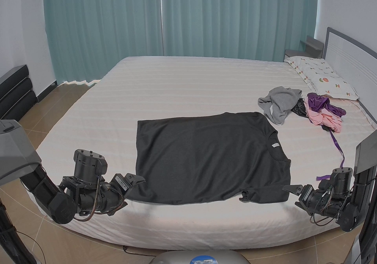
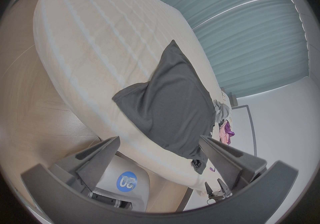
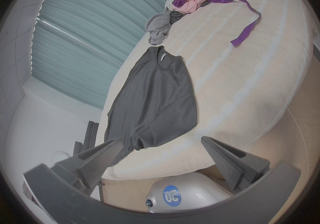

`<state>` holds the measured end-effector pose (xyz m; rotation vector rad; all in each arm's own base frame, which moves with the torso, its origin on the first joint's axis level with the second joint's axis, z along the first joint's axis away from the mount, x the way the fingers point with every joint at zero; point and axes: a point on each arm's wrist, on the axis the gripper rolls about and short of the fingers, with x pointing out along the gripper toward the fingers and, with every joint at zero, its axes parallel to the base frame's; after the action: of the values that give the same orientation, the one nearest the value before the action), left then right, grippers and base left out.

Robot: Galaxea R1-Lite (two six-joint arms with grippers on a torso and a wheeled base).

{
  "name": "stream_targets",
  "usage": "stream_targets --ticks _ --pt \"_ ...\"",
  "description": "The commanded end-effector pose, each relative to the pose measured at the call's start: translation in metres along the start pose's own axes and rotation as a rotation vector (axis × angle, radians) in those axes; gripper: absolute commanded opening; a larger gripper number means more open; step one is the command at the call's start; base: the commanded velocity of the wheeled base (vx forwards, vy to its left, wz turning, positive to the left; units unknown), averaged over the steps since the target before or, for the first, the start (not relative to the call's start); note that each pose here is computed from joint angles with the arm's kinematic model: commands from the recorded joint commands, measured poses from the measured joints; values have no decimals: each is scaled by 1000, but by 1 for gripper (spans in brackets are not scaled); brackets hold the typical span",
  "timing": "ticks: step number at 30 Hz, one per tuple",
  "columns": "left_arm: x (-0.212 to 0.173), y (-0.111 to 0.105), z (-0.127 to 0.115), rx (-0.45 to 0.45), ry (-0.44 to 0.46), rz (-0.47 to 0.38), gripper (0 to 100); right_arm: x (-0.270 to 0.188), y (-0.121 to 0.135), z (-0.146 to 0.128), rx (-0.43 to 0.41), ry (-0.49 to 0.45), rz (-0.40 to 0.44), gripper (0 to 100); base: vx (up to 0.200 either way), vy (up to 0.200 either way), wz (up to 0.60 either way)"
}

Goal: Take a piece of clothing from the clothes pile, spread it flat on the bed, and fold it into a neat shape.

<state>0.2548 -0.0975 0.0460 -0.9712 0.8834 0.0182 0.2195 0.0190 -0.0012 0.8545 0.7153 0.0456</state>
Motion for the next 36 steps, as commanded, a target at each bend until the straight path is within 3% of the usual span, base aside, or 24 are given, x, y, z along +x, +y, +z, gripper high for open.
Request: stream_targets --ticks 1,15,26,27,36 --pt "9 6 0 1 -1 35 100 -1 -1 -1 0 1 1 100 0 0 0" --pt "50 33 5 8 -120 235 100 0 -1 -1 -1 1 -2 100 0 0 0" --pt "61 41 27 -36 -226 270 100 1 1 -3 -10 9 3 100 0 0 0" --pt "61 41 27 -36 -226 270 0 1 1 -3 -10 9 3 100 0 0 0" --pt "63 51 24 9 -292 318 0 1 2 -2 -15 1 6 100 0 0 0"
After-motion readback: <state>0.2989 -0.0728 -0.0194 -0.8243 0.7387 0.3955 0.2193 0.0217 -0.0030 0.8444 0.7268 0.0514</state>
